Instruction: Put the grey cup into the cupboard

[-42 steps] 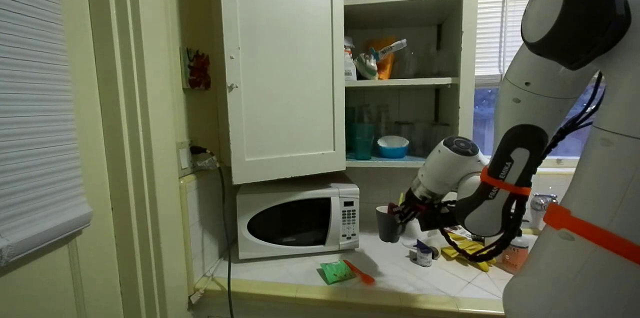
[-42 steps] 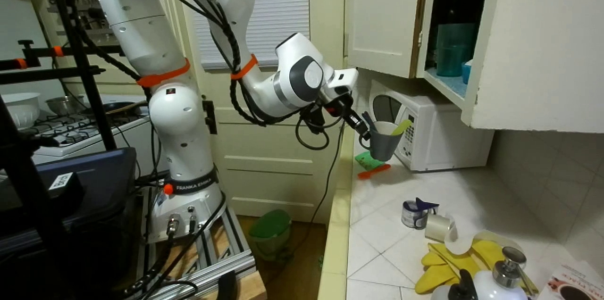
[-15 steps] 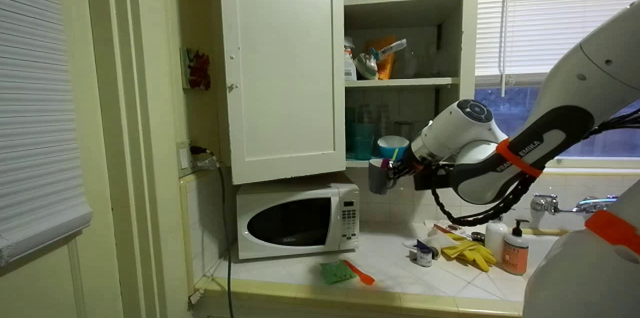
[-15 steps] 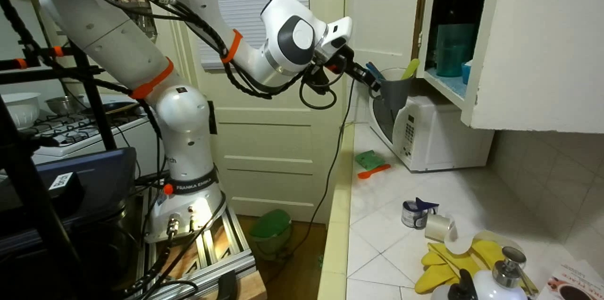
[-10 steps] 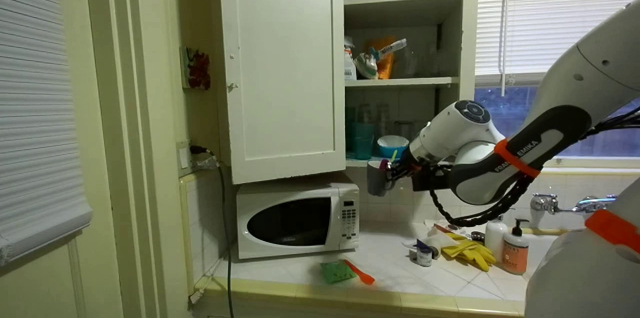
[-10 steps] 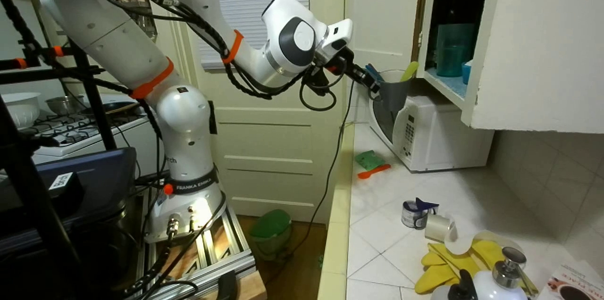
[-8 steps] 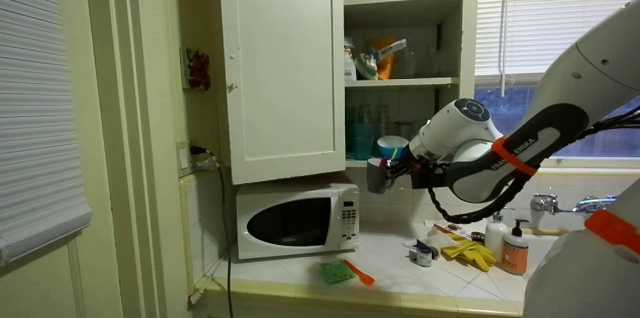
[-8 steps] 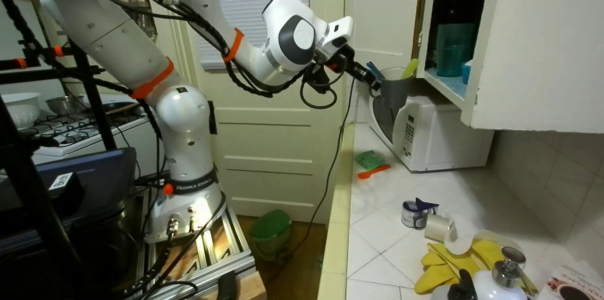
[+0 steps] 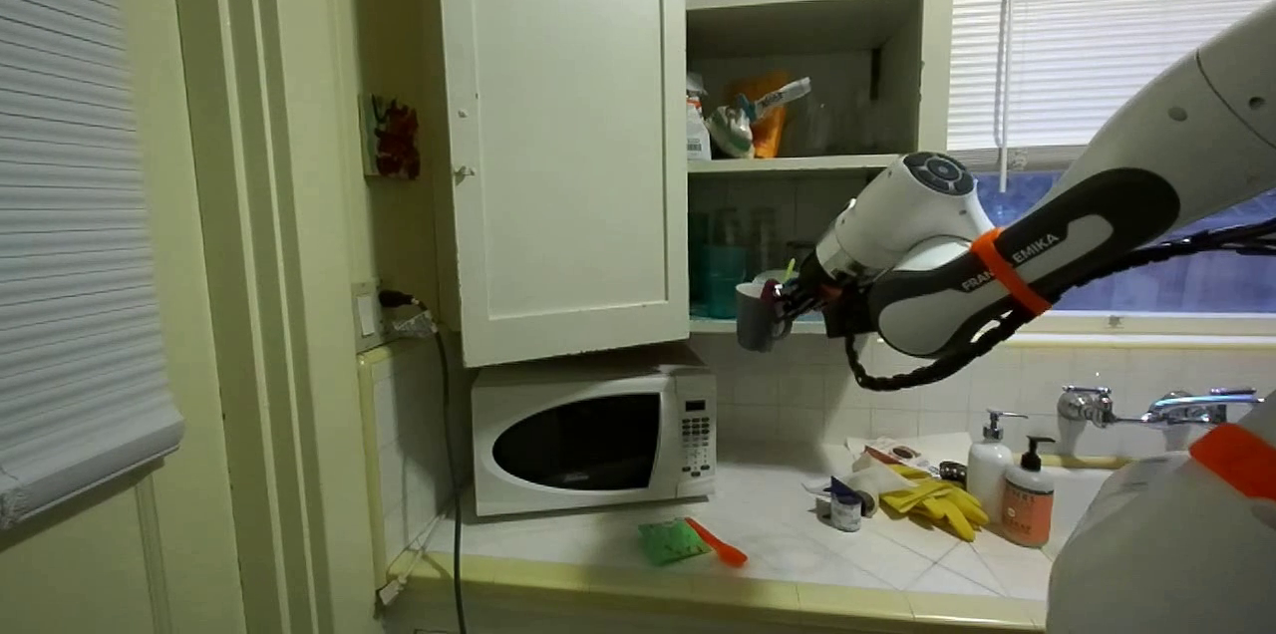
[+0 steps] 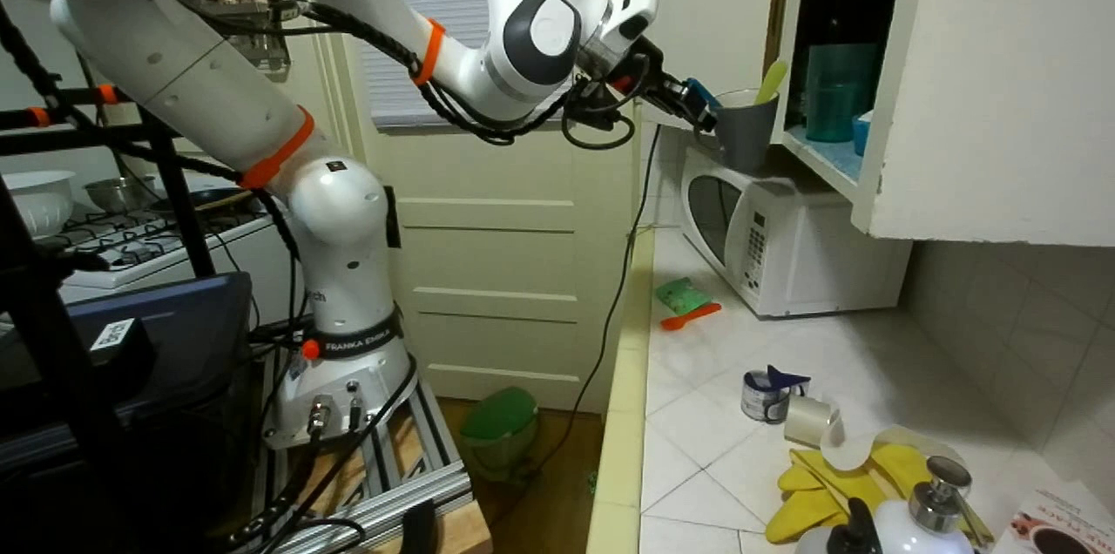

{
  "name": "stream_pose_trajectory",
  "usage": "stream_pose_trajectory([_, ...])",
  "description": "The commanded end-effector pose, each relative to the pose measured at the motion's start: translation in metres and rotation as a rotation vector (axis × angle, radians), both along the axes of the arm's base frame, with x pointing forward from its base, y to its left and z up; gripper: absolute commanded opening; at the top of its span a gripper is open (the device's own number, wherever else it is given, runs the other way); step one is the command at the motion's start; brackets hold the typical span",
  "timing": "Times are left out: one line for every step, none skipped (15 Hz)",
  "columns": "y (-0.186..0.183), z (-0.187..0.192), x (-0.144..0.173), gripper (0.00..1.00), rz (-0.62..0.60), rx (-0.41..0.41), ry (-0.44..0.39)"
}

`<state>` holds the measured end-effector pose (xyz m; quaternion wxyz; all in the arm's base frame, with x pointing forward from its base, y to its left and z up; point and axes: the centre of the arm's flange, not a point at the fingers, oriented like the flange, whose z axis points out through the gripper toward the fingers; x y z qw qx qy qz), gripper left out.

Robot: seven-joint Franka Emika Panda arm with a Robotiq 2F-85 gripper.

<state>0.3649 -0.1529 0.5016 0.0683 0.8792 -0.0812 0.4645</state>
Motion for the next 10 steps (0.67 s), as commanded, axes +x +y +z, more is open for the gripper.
stream_pose_trajectory([-0.011, 0.045, -0.005, 0.05, 0.036, -0.027, 0.040])
stream_pose_trajectory([-0.014, 0.051, -0.004, 0.05, 0.043, -0.031, 0.056])
stream_pose_trajectory([-0.016, 0.058, -0.003, 0.05, 0.054, -0.029, 0.062])
stream_pose_trajectory([-0.019, 0.068, -0.002, 0.05, 0.052, -0.024, 0.055])
stream_pose_trajectory([-0.024, 0.076, -0.001, 0.05, 0.029, -0.005, 0.024])
stream_pose_trajectory([-0.012, 0.042, 0.003, 0.19, 0.041, -0.003, 0.055])
stream_pose_trajectory([-0.016, 0.053, 0.002, 0.19, 0.038, -0.002, 0.041])
stream_pose_trajectory([-0.018, 0.060, 0.001, 0.19, 0.033, -0.006, 0.031])
stream_pose_trajectory([-0.018, 0.063, 0.001, 0.19, 0.029, -0.008, 0.027])
stream_pose_trajectory([-0.018, 0.063, 0.001, 0.05, 0.027, -0.008, 0.027])
